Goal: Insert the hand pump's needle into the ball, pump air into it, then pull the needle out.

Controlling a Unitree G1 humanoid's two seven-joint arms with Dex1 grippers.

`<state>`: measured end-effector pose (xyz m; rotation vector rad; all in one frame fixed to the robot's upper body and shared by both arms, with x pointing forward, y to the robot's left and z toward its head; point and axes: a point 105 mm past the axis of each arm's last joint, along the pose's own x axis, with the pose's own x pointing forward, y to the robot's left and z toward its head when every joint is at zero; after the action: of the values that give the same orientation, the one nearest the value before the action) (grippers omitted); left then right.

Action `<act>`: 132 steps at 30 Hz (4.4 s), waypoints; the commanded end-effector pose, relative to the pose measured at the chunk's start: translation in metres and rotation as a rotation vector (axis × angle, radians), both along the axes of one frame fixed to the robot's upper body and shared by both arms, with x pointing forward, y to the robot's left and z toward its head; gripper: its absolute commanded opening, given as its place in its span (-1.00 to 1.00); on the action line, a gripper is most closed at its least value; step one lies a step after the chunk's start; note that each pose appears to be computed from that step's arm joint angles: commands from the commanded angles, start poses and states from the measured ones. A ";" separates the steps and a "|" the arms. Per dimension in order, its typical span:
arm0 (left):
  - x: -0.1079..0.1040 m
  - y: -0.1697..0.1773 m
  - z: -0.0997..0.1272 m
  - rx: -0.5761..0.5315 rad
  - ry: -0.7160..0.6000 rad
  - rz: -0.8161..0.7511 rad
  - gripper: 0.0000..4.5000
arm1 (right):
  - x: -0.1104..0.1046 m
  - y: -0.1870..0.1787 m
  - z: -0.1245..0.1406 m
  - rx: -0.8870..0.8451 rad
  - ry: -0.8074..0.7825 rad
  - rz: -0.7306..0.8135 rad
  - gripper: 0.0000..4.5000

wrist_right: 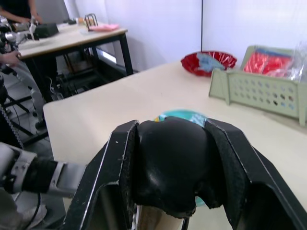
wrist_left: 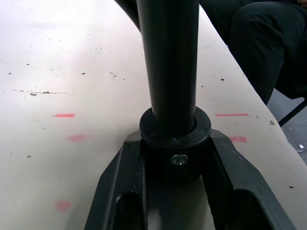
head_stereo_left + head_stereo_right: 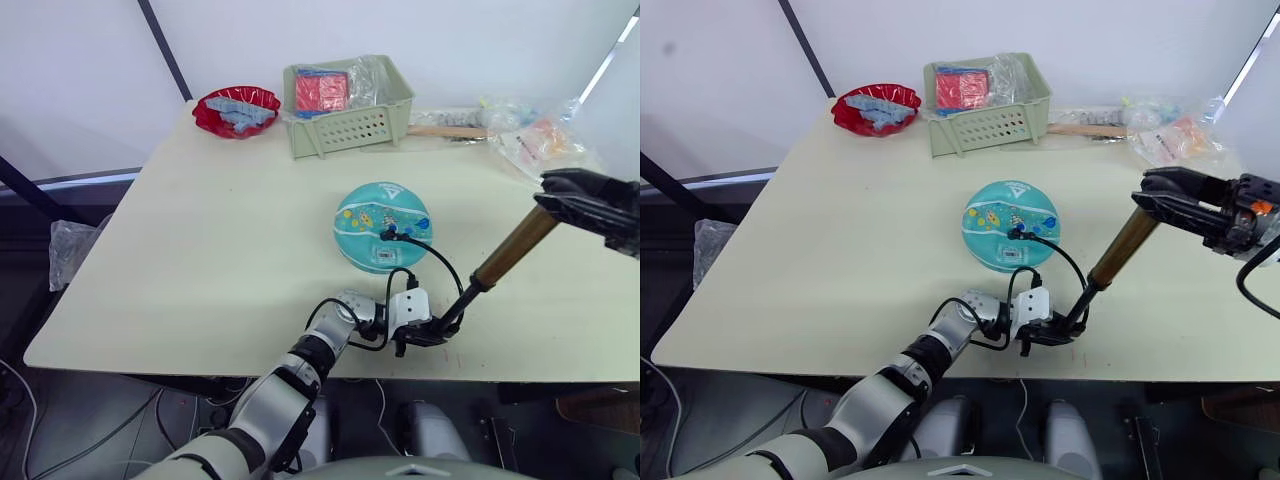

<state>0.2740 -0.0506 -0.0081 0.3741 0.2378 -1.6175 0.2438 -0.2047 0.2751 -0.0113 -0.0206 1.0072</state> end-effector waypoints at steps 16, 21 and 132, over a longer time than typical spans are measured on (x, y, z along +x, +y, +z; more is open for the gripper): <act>-0.021 0.018 -0.042 0.156 0.107 -0.010 -0.54 | 0.001 0.011 -0.070 -0.102 0.053 -0.020 -0.27; -0.020 0.019 -0.042 0.154 0.102 -0.009 -0.54 | -0.001 0.020 -0.120 -0.143 0.141 -0.020 -0.27; -0.023 0.014 -0.043 0.149 0.091 -0.024 -0.54 | -0.002 0.004 -0.014 -0.105 -0.163 -0.013 -0.27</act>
<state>0.2732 -0.0557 -0.0074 0.3820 0.2123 -1.6179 0.2419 -0.2035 0.2668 -0.1418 -0.1244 0.9969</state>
